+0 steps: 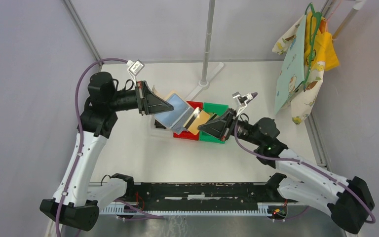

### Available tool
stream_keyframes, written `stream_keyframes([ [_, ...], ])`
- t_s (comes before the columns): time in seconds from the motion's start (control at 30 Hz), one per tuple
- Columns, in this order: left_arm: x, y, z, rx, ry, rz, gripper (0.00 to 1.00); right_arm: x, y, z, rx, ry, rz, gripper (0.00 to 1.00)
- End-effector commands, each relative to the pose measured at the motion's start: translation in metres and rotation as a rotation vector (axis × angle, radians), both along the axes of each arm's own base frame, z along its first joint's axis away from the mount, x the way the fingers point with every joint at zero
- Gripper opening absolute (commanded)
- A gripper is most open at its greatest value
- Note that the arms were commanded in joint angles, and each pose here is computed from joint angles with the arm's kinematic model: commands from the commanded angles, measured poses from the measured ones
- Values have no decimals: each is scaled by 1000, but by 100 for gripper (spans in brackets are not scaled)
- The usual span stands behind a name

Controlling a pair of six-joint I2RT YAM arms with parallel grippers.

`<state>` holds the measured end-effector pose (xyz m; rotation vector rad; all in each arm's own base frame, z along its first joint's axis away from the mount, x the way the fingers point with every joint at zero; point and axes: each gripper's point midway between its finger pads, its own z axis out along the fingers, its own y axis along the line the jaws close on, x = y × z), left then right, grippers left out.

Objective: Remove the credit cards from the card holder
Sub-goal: Remove the credit card from the card holder, then place the credit card in the storage box.

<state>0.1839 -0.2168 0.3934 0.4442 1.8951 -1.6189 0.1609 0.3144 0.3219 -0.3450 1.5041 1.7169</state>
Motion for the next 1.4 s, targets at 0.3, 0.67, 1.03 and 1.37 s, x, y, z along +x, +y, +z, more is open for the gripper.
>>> stream_keyframes([
  [0.3, -33, 3, 35, -28, -154, -160, 6, 39, -78, -128, -723, 123, -197, 0],
  [0.67, -50, 5, 42, -41, -184, -230, 6, 87, -87, -161, -853, 211, -286, 0],
  [1.03, -57, 8, 37, -27, -214, -238, 6, 136, -82, -187, -976, 267, -338, 0],
  [1.37, -67, 10, 41, -32, -246, -257, 6, 157, -76, -208, -1027, 288, -337, 22],
])
